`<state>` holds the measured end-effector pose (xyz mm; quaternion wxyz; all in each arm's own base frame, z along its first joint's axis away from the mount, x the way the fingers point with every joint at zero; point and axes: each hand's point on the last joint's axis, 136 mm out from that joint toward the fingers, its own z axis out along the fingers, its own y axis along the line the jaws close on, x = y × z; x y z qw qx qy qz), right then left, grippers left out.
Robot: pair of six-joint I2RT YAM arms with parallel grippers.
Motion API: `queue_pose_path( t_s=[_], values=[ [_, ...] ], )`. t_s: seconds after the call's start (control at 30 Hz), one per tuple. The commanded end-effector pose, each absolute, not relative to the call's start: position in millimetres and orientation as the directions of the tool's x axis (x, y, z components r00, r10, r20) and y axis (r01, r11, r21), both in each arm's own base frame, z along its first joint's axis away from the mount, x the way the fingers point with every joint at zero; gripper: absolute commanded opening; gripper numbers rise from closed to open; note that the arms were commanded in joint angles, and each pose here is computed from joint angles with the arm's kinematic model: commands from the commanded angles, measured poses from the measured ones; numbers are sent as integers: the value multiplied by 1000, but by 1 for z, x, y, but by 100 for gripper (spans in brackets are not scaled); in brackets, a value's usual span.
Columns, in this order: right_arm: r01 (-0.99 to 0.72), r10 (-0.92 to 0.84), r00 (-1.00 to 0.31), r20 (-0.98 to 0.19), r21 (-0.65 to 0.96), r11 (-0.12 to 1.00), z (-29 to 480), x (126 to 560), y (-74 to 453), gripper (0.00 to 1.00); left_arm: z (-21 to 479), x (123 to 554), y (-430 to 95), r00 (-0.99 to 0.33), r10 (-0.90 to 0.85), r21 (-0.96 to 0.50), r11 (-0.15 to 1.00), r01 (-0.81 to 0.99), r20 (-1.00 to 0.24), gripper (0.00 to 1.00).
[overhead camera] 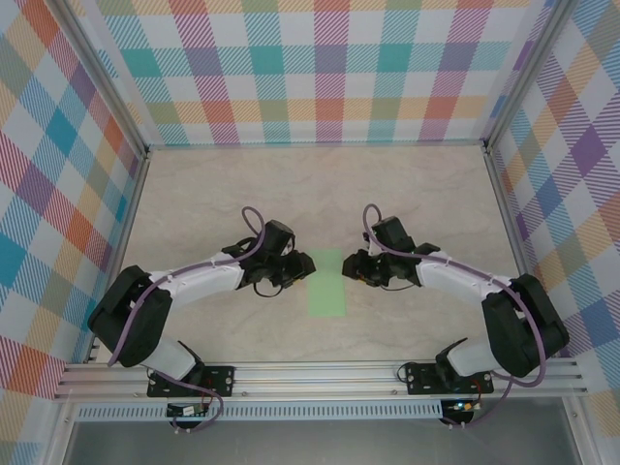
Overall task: Fold a paper plane with a square sheet of paper (pick it up from the middle)
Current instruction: Move the square sheet of paper to the center of the table, then first fold in half a square sheet of paper at the center of the table.
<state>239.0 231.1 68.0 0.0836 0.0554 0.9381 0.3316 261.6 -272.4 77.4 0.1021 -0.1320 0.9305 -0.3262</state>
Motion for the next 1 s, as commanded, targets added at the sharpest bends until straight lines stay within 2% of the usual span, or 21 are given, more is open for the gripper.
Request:
queue_pose_path(
  t_s=[0.0, 0.2, 0.57, 0.97],
  values=[
    [124, 202, -978, -54, 629, 767, 56, 226, 234, 37, 76, 255, -271, -966, -252, -651, 744, -149, -66, 42],
    [120, 173, -985, -20, 642, 757, 51, 222, 248, 37, 68, 259, -263, -961, -274, -657, 732, -183, -36, 46],
    [100, 129, -992, 4, 656, 748, 46, 229, 263, 35, 63, 262, -261, -963, -269, -661, 725, -195, -12, 47],
    [119, 125, -992, 33, 619, 776, 25, 224, 257, 34, 61, 263, -266, -968, -253, -666, 721, -191, 5, 48]
  ],
)
